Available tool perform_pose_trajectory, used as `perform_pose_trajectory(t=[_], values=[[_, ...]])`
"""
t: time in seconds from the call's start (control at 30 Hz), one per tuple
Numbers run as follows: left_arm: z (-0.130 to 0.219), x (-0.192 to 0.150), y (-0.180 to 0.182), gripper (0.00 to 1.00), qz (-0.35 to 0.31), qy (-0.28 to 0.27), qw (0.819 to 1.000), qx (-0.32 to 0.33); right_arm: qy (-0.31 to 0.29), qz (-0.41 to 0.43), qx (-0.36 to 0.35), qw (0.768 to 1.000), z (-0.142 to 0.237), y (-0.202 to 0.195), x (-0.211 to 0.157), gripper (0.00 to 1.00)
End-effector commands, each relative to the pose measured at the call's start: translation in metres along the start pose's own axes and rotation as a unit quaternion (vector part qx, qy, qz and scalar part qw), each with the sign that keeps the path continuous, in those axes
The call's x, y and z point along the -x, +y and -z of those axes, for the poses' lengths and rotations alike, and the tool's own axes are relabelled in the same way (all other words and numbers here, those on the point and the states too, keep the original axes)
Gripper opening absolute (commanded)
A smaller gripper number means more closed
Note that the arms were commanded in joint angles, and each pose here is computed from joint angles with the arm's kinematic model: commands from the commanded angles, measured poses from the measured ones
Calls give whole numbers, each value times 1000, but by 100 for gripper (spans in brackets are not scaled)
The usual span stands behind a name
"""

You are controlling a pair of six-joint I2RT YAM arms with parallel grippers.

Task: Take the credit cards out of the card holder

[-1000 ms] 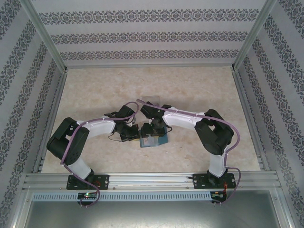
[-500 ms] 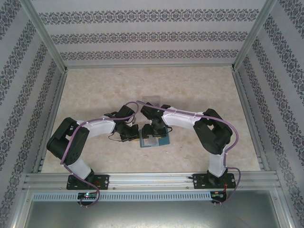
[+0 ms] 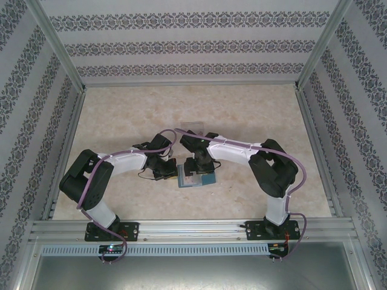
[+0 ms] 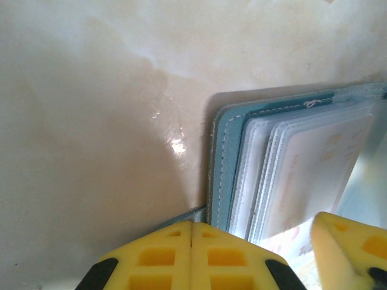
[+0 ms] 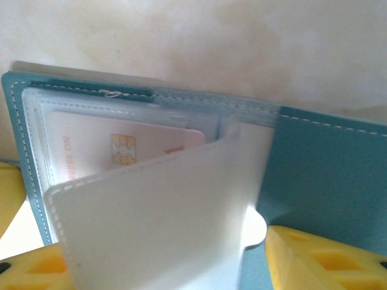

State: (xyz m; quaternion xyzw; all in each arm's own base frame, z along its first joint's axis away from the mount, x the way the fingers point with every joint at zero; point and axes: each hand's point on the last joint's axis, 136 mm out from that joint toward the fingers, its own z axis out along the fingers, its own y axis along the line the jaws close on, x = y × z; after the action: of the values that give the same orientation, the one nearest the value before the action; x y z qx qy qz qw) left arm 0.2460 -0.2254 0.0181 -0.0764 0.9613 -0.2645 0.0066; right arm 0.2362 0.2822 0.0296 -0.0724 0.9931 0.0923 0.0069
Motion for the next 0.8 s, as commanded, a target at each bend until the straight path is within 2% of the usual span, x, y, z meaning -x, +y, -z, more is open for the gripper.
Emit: perform_pose_trajectory(t=[0.0,0.3,0.77], values=[[-2,-1,7,3,3,3,1000,12,-16,1,-22,1000,18,-14,1,62],[-2,-1,6,3,3,3,1000,11,-24,-12,-17,1000,28,-25,1,50],[-4,-2,7,3,3,6,1000,11,-27,-11,-26,999,30,-38,0,6]])
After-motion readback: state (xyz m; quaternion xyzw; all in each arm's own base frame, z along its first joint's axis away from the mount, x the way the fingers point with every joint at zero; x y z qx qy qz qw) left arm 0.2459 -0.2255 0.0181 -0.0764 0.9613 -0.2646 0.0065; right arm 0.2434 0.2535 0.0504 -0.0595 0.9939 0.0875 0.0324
